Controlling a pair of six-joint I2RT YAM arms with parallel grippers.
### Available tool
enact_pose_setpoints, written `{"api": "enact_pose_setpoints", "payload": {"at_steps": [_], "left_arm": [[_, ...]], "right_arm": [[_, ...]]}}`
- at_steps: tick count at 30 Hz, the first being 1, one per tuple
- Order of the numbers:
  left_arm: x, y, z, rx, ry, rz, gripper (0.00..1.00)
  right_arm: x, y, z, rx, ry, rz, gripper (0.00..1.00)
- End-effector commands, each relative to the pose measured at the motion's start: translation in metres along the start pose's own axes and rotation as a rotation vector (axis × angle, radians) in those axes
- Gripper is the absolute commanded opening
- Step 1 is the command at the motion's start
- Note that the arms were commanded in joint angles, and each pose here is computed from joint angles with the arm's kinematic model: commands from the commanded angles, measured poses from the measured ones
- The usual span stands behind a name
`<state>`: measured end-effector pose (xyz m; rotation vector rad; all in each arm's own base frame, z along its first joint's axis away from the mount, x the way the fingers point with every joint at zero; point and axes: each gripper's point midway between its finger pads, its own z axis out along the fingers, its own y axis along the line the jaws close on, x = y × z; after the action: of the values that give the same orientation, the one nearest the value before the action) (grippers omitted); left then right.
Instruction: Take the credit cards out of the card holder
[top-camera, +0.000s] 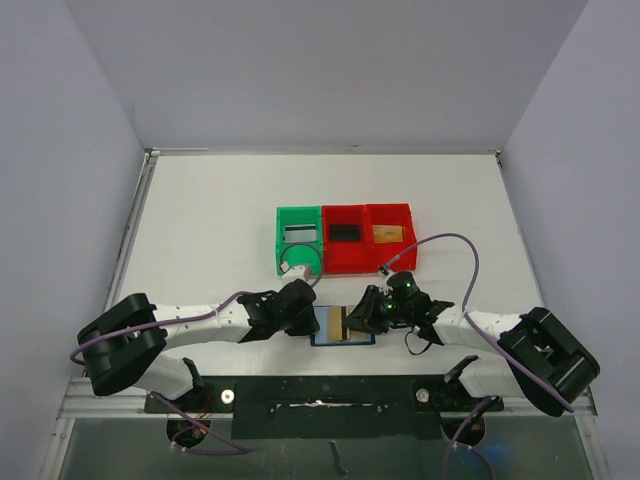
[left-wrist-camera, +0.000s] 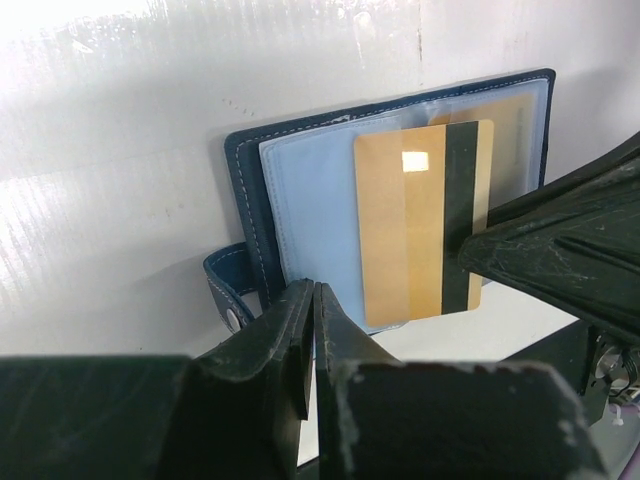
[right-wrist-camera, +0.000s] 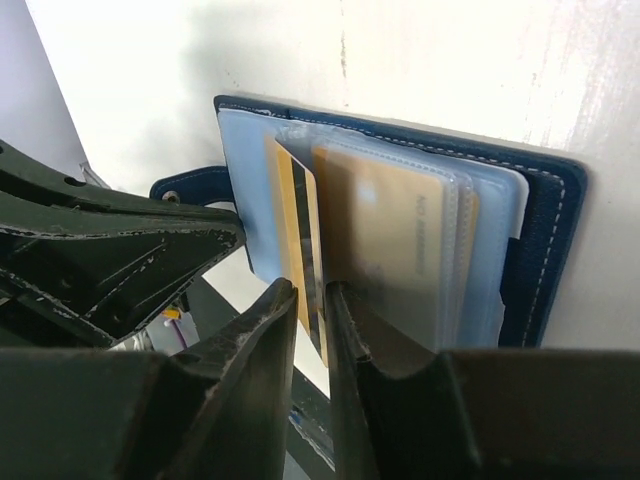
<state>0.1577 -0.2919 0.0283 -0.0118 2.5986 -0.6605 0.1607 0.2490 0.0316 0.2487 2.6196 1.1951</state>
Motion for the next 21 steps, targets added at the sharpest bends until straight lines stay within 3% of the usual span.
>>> {"api": "enact_pose_setpoints", "payload": {"at_steps": [1,11,17,21], "left_arm": [[-0.006,-0.014,-0.001,0.056,-0.011,0.011,0.05],[0.007,-0.009,0.009,0.031,0.055,0.033,0.05],[-0.005,-0.028,0.008,0.074,0.026,0.037,0.07],[-0.002,-0.022,0.010,0.053,0.035,0.030,0.07]], "right_arm": [[-0.013,0.015,0.000,-0.063,-0.061,0.009,0.21],[-0.019,0.024,0.005,-0.121,-0.070,0.015,0.22],[-0.022,0.028,0.010,-0.130,-0.064,0.003,0.13],[-0.023,0.027,0.009,-0.116,-0.069,0.000,0.01]]}}
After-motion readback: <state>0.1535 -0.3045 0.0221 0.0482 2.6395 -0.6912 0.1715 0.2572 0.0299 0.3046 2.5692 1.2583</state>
